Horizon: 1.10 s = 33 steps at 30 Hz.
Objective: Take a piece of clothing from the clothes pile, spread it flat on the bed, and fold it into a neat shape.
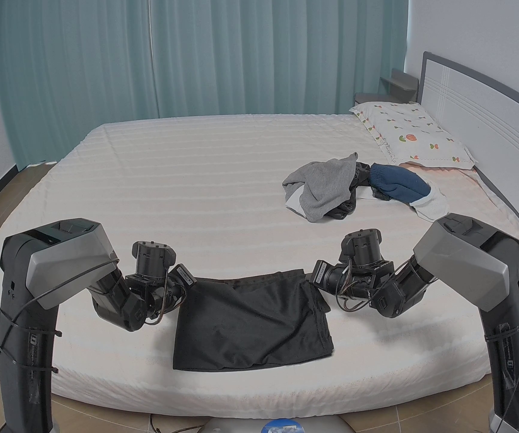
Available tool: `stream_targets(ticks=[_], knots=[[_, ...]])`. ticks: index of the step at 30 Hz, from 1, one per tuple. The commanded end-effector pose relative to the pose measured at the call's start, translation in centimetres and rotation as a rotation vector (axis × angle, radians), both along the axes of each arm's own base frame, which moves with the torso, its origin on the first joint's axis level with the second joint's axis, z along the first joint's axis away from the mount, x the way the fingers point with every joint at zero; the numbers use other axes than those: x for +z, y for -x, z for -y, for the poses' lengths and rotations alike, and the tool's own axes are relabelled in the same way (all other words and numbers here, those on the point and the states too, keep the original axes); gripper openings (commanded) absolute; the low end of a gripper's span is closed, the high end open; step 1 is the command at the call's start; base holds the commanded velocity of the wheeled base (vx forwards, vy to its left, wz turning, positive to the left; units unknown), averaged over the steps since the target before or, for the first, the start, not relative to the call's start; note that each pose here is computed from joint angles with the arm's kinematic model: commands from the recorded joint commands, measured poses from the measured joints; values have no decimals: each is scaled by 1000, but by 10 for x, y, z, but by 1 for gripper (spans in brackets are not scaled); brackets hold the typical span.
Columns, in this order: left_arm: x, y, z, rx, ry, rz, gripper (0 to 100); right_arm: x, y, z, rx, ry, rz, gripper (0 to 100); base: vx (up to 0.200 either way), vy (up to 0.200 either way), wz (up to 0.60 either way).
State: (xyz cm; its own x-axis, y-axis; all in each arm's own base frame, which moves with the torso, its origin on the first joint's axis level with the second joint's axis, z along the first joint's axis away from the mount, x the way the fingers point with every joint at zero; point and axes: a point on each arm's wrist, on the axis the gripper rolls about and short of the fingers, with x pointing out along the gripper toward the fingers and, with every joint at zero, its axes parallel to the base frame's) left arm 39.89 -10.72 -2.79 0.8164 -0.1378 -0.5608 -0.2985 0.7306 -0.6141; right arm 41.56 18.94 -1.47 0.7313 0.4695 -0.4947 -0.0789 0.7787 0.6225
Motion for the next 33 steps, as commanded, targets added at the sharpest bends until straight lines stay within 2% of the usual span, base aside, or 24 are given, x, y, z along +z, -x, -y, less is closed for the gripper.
stream_targets(ticks=[1, 9, 31, 32, 33], knots=[[-2, 2, -1, 4, -8, -8, 0, 8, -5, 7, -27, -4, 21, 0, 0, 0, 0], [-3, 1, -3, 31, -25, -7, 0, 8, -12, 20, -63, -8, 29, 0, 0, 0, 0], [-2, 2, -6, 63, -38, -11, 0, -6, -24, 13, -103, 7, 50, 0, 0, 0, 0], [-2, 2, -6, 64, -37, -11, 100, -7, -24, 11, -100, 8, 47, 0, 0, 0, 0], [-3, 2, -6, 62, -36, -13, 100, -7, -23, 11, -98, 8, 48, 0, 0, 0, 0]])
